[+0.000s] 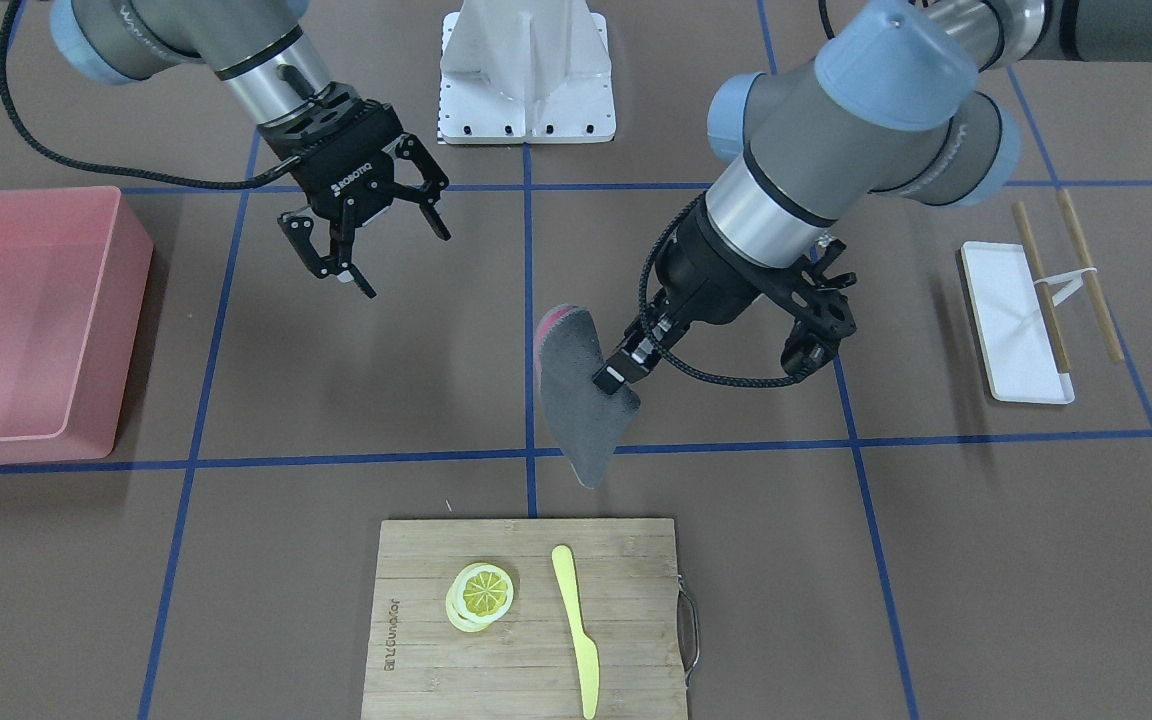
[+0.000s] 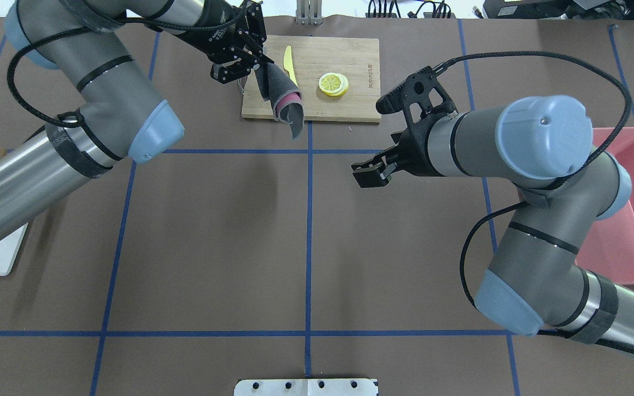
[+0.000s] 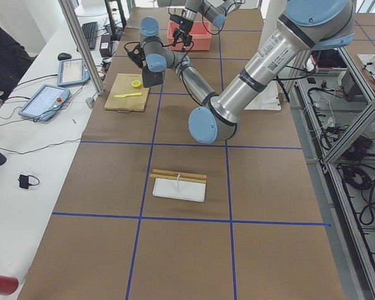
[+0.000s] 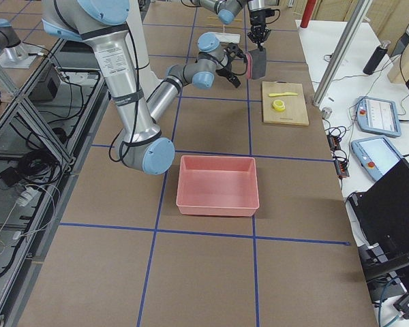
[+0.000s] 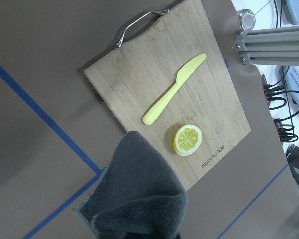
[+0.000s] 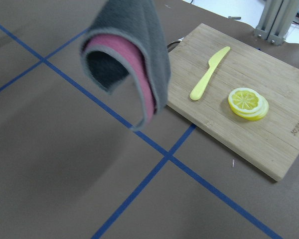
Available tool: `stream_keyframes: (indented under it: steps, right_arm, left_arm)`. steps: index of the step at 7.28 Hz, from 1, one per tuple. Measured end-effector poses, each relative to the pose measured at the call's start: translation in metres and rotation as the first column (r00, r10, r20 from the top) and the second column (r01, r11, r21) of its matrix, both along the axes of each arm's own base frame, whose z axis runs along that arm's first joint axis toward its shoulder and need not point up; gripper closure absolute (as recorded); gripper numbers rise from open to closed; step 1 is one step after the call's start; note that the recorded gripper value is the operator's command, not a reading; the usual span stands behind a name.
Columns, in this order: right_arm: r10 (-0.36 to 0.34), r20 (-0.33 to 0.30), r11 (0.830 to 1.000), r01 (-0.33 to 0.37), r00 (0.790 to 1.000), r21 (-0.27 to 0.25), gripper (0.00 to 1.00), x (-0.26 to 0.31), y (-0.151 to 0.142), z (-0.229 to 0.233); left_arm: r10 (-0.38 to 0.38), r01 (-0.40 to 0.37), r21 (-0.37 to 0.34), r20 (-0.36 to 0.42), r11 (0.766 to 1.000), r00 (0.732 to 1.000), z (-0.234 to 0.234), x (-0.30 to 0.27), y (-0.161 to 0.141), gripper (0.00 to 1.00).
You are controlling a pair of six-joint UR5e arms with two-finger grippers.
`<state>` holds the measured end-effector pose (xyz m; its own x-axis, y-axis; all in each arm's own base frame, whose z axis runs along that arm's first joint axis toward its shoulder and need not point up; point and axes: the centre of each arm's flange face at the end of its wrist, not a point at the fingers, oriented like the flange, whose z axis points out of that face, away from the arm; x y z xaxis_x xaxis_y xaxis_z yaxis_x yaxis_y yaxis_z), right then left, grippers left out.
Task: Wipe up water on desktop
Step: 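Carry the cloth toward the cutting board while the right arm reaches toward it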
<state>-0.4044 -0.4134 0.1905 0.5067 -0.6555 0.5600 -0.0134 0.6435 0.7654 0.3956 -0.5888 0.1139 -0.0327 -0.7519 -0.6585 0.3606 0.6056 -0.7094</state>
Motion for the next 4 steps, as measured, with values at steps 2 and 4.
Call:
stream_keyframes:
  steps: [2,4]
  right_arm:
    - [0.008,0.013,0.999,-0.009,1.0,0.034,0.01,-0.016,0.011,-0.017]
    - [0.019,0.012,0.999,-0.019,1.0,0.048,0.02,-0.021,0.012,-0.022]
  left_arm:
    - [-0.059,0.057,-0.058,-0.032,0.997,0.998,-0.024,0.034,0.017,1.0]
    - [-0.074,0.066,-0.118,-0.059,0.991,0.996,-0.034,0.05,0.03,1.0]
